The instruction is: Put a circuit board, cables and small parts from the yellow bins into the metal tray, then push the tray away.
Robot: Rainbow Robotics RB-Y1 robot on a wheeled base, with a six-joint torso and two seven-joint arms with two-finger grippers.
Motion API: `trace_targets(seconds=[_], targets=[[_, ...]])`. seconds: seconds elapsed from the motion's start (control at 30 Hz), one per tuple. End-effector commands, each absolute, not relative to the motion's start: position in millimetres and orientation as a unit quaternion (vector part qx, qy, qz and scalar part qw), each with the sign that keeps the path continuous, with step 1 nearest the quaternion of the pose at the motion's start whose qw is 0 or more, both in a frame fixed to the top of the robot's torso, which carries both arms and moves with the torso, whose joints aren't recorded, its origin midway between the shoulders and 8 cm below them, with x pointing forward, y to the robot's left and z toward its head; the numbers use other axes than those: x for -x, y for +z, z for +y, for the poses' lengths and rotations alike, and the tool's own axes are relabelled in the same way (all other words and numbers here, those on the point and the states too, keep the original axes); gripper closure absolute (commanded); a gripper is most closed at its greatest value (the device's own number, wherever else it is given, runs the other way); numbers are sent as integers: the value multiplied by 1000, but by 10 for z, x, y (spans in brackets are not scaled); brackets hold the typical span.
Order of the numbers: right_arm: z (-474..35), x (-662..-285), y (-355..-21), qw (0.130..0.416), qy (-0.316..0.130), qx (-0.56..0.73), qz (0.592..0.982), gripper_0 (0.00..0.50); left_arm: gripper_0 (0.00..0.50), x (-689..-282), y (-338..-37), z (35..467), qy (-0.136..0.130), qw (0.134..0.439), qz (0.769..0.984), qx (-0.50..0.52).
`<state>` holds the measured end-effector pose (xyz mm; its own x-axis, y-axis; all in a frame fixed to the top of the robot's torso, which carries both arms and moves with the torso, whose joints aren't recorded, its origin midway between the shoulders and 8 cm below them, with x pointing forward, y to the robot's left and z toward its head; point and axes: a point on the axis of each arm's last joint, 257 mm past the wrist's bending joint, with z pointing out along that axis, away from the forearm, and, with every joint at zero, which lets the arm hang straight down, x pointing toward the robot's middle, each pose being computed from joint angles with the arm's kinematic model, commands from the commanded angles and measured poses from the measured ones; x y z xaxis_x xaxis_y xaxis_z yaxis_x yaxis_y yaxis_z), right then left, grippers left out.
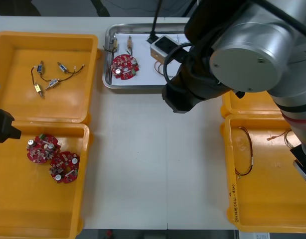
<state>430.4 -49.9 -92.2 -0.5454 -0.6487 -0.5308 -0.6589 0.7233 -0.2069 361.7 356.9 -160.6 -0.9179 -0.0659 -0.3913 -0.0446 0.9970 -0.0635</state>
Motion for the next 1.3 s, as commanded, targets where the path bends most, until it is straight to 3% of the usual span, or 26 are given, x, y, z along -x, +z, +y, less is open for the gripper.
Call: trace_targets(seconds=[0.03, 0.4, 0.93, 1.3], targets=[[-882, -4309, -811, 326, 33, 284, 901, 0, 0, -3563, -1490, 3733, 5, 209, 978, -3], [-1779, -4168, -1025, 297, 83, 78, 948, 0, 0, -3563, -1490, 3733, 5, 209, 978, -3], [-2906, -4081, -1050, 305, 21, -14, 952, 0, 0, -3563, -1490, 3733, 5, 209, 978, -3], [-3445, -3791, -1270, 266, -20, -29, 963, 0, 0, -3563, -1490, 3733, 5, 209, 978, -3]])
